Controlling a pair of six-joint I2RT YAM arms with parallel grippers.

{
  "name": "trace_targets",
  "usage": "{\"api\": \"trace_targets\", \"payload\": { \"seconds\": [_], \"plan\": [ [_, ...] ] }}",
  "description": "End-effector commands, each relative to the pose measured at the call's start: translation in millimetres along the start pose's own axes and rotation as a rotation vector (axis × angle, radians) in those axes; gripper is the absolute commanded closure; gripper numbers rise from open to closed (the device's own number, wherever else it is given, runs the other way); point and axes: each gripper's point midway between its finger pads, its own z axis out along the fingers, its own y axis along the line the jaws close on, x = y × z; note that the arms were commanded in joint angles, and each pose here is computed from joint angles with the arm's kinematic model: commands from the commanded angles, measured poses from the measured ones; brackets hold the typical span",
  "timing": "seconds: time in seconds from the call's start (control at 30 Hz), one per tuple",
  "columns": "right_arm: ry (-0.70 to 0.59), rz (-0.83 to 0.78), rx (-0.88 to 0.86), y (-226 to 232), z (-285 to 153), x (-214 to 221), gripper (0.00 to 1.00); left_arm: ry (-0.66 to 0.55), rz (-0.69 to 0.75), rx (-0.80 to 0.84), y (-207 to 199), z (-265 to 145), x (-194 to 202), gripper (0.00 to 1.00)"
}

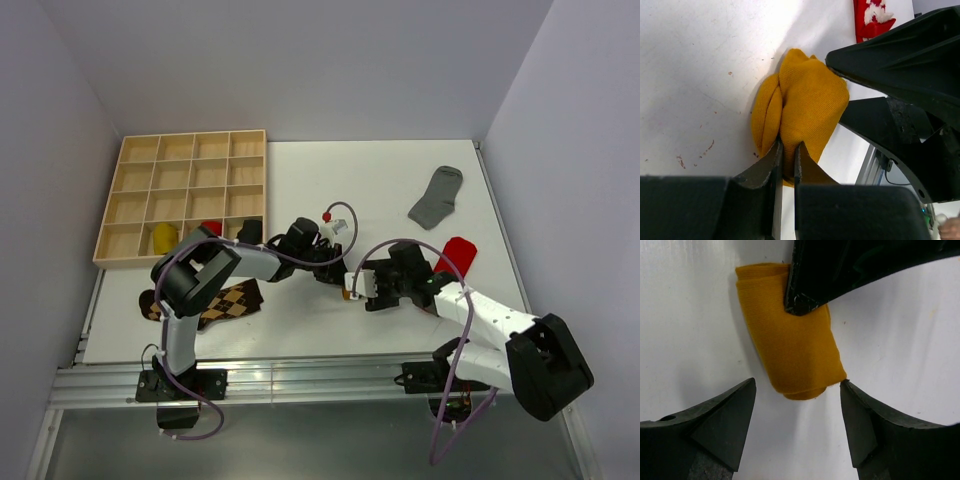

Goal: Roll the socks
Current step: Roll the sock at the center of the board.

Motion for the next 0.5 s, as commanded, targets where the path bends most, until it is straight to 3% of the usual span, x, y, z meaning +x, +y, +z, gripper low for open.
{"api": "trace_targets", "payload": {
  "seconds": [0.0,0.2,0.3,0.37,0.43,0.47],
  "plan": [
    [-0.013,-0.041,0.046,-23,3,-11,0.26,0.165,-0.090,-0.132,47,0,53,1.00],
    [0.038,-0.026,-0.017,-20,17,-1,0.29,0.174,-0.126,-0.102,48,1,51,1.00],
    [0.071,0.013,-0.075,-19,23,2,0.43,0.173,-0.129,-0.098,49,0,47,1.00],
    [0.088,0.040,-0.114,-18,26,4,0.58,0.161,-0.124,-0.094,46,0,43,0.99],
    [0.092,0.054,-0.148,-15,25,2,0.62,0.151,-0.121,-0.096,44,-1,40,0.96],
    [0.097,0.061,-0.169,-11,26,4,0.71,0.142,-0.113,-0.099,42,-2,37,0.95]
  ]
}}
